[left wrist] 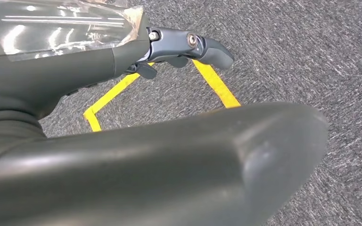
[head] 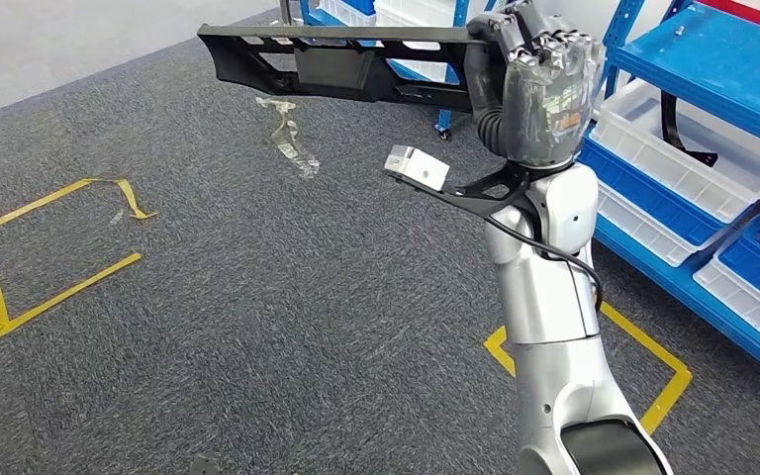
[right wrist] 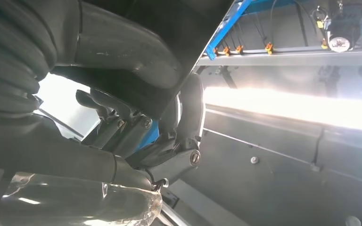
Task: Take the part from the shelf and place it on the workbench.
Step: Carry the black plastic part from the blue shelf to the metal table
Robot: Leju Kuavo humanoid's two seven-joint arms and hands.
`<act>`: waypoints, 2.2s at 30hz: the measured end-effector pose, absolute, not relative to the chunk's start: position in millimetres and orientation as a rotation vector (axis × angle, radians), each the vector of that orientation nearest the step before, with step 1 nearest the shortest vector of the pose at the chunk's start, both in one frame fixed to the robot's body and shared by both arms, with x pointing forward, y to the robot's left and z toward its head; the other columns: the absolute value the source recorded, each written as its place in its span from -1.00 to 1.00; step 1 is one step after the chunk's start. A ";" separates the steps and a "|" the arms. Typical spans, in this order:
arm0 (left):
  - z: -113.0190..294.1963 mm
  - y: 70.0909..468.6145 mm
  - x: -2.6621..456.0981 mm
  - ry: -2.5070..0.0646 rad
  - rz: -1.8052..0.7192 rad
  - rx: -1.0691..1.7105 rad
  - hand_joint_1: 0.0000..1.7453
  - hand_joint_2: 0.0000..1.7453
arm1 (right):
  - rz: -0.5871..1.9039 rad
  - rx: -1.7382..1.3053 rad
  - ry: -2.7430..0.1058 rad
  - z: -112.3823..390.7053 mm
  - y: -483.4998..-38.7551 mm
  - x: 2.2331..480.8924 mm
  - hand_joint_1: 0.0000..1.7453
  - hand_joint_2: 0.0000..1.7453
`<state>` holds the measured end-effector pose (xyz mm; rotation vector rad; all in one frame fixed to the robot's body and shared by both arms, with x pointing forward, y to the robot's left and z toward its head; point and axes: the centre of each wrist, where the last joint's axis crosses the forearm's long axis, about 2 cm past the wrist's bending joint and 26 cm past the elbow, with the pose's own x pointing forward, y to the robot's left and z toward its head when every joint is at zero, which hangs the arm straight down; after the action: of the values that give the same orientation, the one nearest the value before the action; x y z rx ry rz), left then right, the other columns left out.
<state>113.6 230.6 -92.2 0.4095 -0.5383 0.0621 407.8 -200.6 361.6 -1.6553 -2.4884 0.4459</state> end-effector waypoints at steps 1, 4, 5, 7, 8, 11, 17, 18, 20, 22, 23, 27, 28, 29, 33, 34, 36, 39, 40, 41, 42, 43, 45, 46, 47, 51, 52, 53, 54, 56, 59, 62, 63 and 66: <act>-92.1 230.5 113.6 -0.538 0.062 0.409 -1.00 -1.00 | 0.449 -1.657 -2.483 360.7 -200.9 408.0 1.00 1.00; -92.1 229.9 113.5 -0.537 0.062 0.408 -1.00 -1.00 | 0.460 -1.661 -2.470 358.4 -200.9 408.6 1.00 1.00; -92.0 229.5 113.6 -0.537 0.062 0.407 -1.00 -1.00 | 0.462 -1.661 -2.469 358.4 -200.6 408.7 1.00 1.00; -91.9 229.4 114.1 -0.538 0.062 0.407 -1.00 -1.00 | 0.467 -1.662 -2.471 358.6 -200.2 408.8 1.00 1.00; -91.8 229.2 114.2 -0.538 0.062 0.407 -1.00 -1.00 | 0.469 -1.662 -2.472 358.5 -200.1 408.8 1.00 1.00; -92.2 228.8 112.7 -0.534 0.062 0.406 -1.00 -1.00 | 0.474 -1.658 -2.477 358.6 -198.2 408.6 1.00 1.00; -91.9 228.5 113.7 -0.537 0.062 0.405 -1.00 -1.00 | 0.465 -1.650 -2.476 359.1 -194.8 407.9 1.00 1.00; -92.0 228.5 113.3 -0.537 0.062 0.405 -1.00 -1.00 | 0.462 -1.649 -2.471 358.7 -194.7 407.8 1.00 1.00; -92.1 228.6 113.2 -0.538 0.059 0.402 -1.00 -1.00 | 0.459 -1.653 -2.463 358.4 -195.1 407.8 1.00 1.00; -91.7 228.1 114.5 -0.543 0.052 0.397 -1.00 -1.00 | 0.458 -1.661 -2.454 358.5 -196.4 407.9 1.00 1.00; -91.4 227.6 115.6 -0.546 0.047 0.396 -1.00 -1.00 | 0.459 -1.667 -2.451 358.3 -197.4 408.0 1.00 1.00; -90.8 227.3 117.7 -0.552 0.030 0.394 -1.00 -1.00 | 0.470 -1.681 -2.432 354.6 -201.6 407.9 1.00 1.00; -90.6 227.4 118.6 -0.553 0.028 0.393 -1.00 -1.00 | 0.472 -1.685 -2.429 354.1 -203.0 407.9 1.00 1.00; -90.2 227.3 120.2 -0.556 0.026 0.392 -1.00 -1.00 | 0.476 -1.690 -2.426 353.3 -204.9 407.9 1.00 1.00; -88.8 225.5 124.3 -0.562 0.022 0.387 -1.00 -1.00 | 0.501 -1.705 -2.403 346.6 -212.3 408.0 1.00 1.00; -88.8 225.4 124.2 -0.561 0.022 0.387 -1.00 -1.00 | 0.505 -1.707 -2.399 345.4 -212.7 407.9 1.00 1.00; -88.8 225.4 124.2 -0.560 0.023 0.386 -1.00 -1.00 | 0.504 -1.709 -2.393 344.8 -212.6 407.8 1.00 1.00; -89.0 225.9 124.1 -0.560 0.025 0.386 -1.00 -1.00 | 0.503 -1.704 -2.390 344.3 -211.8 408.0 1.00 1.00; -89.0 226.1 123.8 -0.559 0.025 0.386 -1.00 -1.00 | 0.504 -1.702 -2.390 343.8 -211.5 408.0 1.00 1.00; -89.1 226.1 123.5 -0.559 0.025 0.386 -1.00 -1.00 | 0.505 -1.700 -2.390 343.5 -211.1 408.0 1.00 1.00; -89.2 226.1 123.3 -0.558 0.025 0.386 -1.00 -1.00 | 0.506 -1.700 -2.390 343.3 -211.1 408.0 1.00 1.00; -89.2 226.1 123.3 -0.558 0.025 0.386 -1.00 -1.00 | 0.506 -1.700 -2.390 343.3 -211.1 408.0 1.00 1.00; -89.3 226.3 122.9 -0.557 0.025 0.386 -1.00 -1.00 | 0.508 -1.697 -2.394 343.6 -209.6 407.9 1.00 1.00; -89.4 226.4 122.8 -0.557 0.025 0.387 -1.00 -1.00 | 0.508 -1.693 -2.398 344.0 -208.2 407.9 1.00 1.00; -89.4 226.4 122.6 -0.557 0.026 0.387 -1.00 -1.00 | 0.510 -1.690 -2.401 344.3 -206.7 407.8 1.00 1.00; -89.5 226.7 122.5 -0.557 0.026 0.388 -1.00 -1.00 | 0.512 -1.683 -2.406 344.5 -204.4 407.9 1.00 1.00; -89.4 226.8 122.9 -0.558 0.026 0.388 -1.00 -1.00 | 0.512 -1.684 -2.407 345.0 -204.4 407.9 1.00 1.00; -89.3 226.7 123.3 -0.558 0.026 0.388 -1.00 -1.00 | 0.511 -1.685 -2.408 345.5 -204.4 408.0 1.00 1.00; -89.2 226.6 123.7 -0.559 0.026 0.387 -1.00 -1.00 | 0.510 -1.686 -2.408 346.0 -204.5 408.2 1.00 1.00; -89.1 226.8 123.8 -0.559 0.026 0.388 -1.00 -1.00 | 0.509 -1.686 -2.410 346.6 -204.2 408.2 1.00 1.00; -89.1 227.6 124.4 -0.561 0.026 0.390 -1.00 -1.00 | 0.506 -1.686 -2.412 347.6 -203.9 408.3 1.00 1.00; -88.3 226.8 126.9 -0.567 0.025 0.388 -1.00 -1.00 | 0.507 -1.691 -2.404 347.1 -206.8 409.1 1.00 1.00; -88.4 226.6 126.4 -0.566 0.024 0.387 -1.00 -1.00 | 0.510 -1.692 -2.401 346.4 -207.7 409.4 1.00 1.00; -88.9 226.5 124.4 -0.562 0.022 0.386 -1.00 -1.00 | 0.513 -1.691 -2.397 345.3 -208.9 410.1 1.00 1.00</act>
<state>124.4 226.5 -88.9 0.3864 -0.5621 0.0222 410.1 -208.9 345.3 -1.6906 -2.3967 0.5135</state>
